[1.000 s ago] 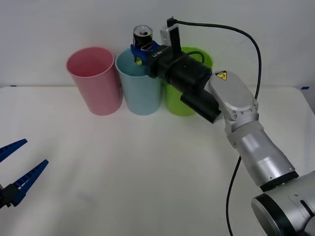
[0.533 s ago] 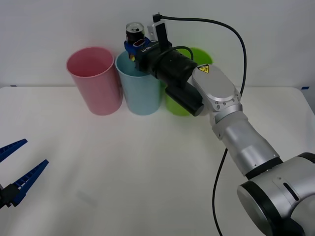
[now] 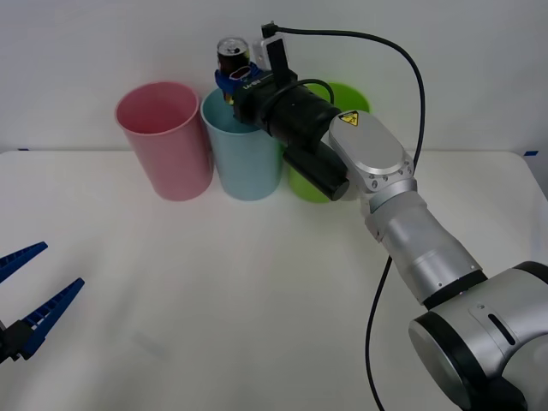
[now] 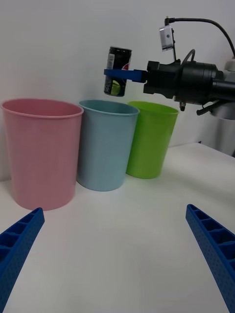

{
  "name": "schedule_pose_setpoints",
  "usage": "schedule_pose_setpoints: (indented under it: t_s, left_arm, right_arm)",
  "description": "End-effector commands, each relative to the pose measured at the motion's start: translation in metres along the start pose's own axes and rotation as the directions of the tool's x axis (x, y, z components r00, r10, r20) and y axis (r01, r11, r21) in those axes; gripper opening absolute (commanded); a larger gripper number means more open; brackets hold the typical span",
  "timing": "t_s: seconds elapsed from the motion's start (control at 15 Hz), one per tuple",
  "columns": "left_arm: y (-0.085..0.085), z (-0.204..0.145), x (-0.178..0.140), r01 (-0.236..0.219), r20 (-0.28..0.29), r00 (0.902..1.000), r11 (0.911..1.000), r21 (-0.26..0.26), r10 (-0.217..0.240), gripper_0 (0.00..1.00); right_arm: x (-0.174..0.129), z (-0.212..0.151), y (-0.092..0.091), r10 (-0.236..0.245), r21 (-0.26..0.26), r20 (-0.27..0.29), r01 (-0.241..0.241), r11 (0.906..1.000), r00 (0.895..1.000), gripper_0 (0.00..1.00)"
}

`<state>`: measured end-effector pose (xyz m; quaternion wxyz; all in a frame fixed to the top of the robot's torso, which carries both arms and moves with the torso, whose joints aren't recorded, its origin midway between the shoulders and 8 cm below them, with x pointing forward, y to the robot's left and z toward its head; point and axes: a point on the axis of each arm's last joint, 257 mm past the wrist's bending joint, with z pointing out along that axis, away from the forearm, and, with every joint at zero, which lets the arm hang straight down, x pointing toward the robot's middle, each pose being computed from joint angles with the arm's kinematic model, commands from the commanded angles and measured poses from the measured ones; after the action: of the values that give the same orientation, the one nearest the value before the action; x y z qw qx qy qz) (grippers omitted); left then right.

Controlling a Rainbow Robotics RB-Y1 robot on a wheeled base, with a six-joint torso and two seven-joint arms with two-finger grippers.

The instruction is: Grasp the object on the table and drop it into the matching bin: aluminum can to the light blue bin, PET bottle to the pink bin.

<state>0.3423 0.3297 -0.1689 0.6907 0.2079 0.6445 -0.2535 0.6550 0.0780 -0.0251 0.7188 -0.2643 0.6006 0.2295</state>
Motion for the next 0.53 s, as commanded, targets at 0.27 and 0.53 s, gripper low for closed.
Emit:
schedule_pose_setpoints:
  t_s: [0.27,0.53]
  left_arm:
    - [0.0,0.0,0.0,0.0,0.0,1.0,1.0,0.0,0.0,1.0]
    - [0.0,0.0,0.0,0.0,0.0,1.0,1.0,0.0,0.0,1.0]
  right_arm:
    - [0.0007,-0.0013,-0.0011,-0.011,-0.004,-0.001,0.011,0.9999,1.0,1.0]
    - [0.0022,-0.0094,-0.0012,-0.002,-0.03,0.004,0.002,0.9995,1.0,1.0]
